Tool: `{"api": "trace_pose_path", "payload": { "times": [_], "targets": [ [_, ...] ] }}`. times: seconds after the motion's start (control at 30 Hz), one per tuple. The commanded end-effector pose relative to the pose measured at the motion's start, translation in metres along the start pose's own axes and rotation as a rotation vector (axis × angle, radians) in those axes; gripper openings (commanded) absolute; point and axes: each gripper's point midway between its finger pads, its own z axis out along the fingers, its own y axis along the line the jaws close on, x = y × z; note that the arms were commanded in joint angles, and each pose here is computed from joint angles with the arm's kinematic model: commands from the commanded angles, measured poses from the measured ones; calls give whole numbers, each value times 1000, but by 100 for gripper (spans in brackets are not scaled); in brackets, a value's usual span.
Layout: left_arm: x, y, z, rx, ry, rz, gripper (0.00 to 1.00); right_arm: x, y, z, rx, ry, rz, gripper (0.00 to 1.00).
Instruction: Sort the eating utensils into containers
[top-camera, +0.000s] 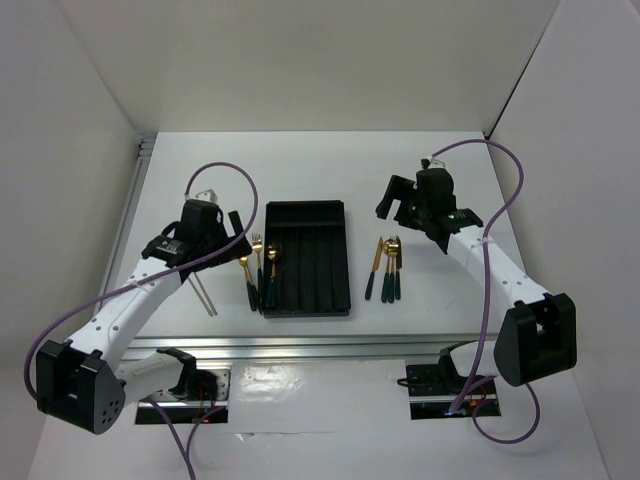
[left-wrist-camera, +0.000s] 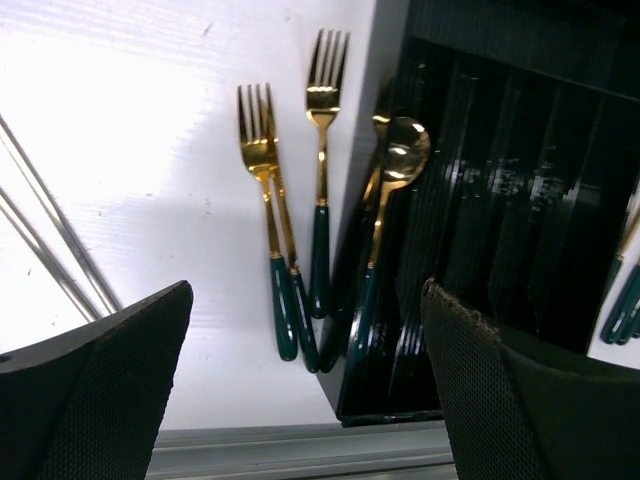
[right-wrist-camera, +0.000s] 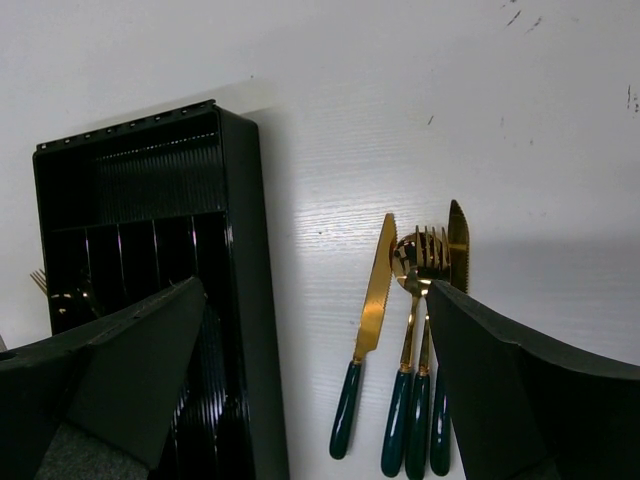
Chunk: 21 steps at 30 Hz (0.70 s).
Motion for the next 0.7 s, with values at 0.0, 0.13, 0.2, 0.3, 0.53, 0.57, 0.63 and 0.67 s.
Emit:
{"api": "trace_pose_path", "payload": {
  "times": [0.0,0.13,0.2,0.3,0.53,0.57,0.63,0.67],
  "targets": [
    [-2,2,7,12,-8,-45,100,-21,9,-10,-25,-44,-5,100],
    [4,13,13,-43,18,-57,100,-20,7,-11,-15,-50,-5,100],
    [3,10,14,-34,24,-58,100,-19,8,-11,-23,-45,-5,100],
    [6,12,15,-45,40,-56,100,-18,10,-8,-33,-40,-5,100],
    [18,23,17,-81,55,-76,100,-16,9,-5,-37,-48,-5,100],
    [21,25,18,-86,63,-75,100,-14,8,-2,-33,-40,-5,100],
    [26,27,21,-91,69,-87,98,-14,7,-2,-32,-40,-14,100],
    [33,31,25,-106,89,-95,97,-10,5,-1,-28,-32,-15,100]
  ]
}}
